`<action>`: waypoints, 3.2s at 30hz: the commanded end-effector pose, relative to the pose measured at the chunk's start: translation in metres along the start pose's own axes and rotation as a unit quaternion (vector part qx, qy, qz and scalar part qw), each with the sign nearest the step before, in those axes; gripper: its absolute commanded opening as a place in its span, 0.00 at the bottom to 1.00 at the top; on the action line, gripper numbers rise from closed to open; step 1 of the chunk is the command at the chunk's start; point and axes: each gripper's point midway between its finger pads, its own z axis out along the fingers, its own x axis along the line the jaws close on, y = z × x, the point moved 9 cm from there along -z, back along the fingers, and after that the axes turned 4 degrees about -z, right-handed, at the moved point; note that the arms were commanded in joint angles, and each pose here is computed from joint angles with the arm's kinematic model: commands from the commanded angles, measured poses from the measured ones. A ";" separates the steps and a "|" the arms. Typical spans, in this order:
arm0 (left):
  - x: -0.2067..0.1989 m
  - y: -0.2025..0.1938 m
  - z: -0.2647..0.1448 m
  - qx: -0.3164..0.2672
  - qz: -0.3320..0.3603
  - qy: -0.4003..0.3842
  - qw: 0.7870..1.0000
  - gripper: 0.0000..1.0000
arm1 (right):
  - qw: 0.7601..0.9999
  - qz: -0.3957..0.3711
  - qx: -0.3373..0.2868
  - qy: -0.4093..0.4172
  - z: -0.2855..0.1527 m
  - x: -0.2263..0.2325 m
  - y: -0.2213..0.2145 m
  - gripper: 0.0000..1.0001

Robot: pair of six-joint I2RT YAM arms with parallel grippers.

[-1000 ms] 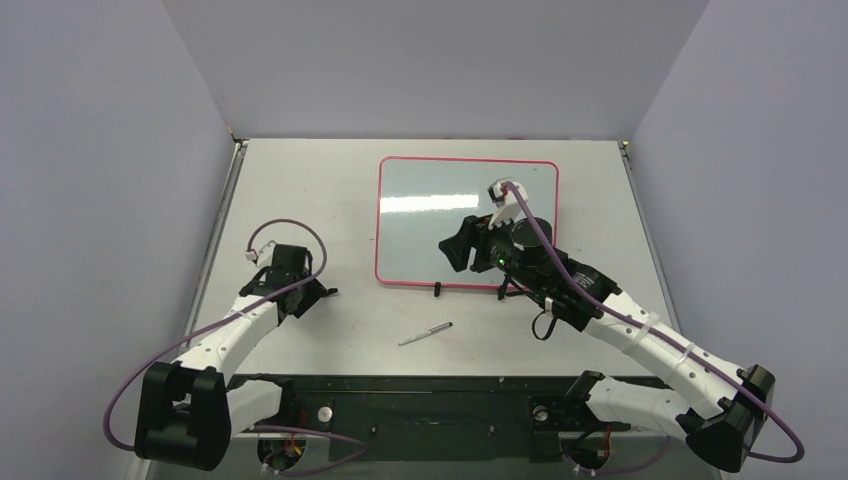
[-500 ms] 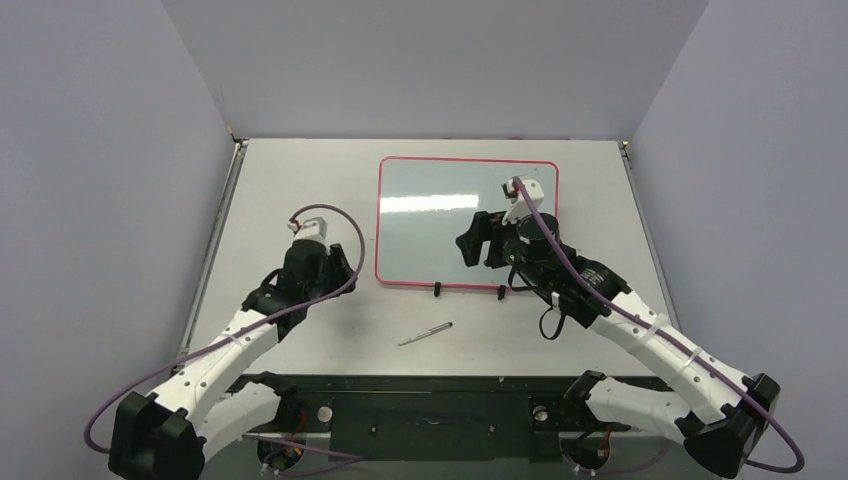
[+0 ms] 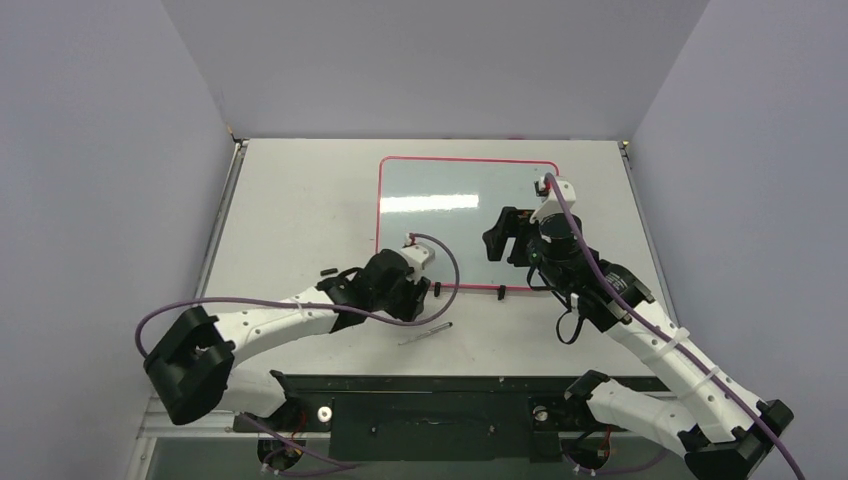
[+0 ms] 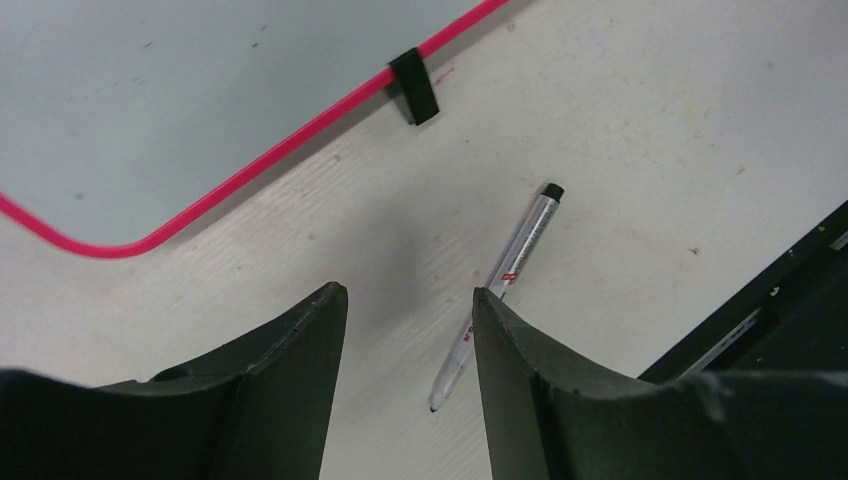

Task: Write a sentence on the whiteboard
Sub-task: Place the pen cap at the center of the board, then pick up the whiteboard marker at the center of the board.

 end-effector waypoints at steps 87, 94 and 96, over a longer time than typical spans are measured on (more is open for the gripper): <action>-0.083 0.088 -0.079 -0.110 0.172 -0.170 0.964 0.00 | 0.921 0.187 0.192 0.281 0.021 0.031 -0.044 0.51; -0.083 0.092 -0.076 -0.125 0.169 -0.161 0.964 0.00 | 0.917 0.193 0.198 0.288 0.022 0.035 -0.049 0.41; -0.084 0.093 -0.072 -0.124 0.169 -0.160 0.965 0.00 | 0.915 0.195 0.198 0.291 0.022 0.037 -0.049 0.39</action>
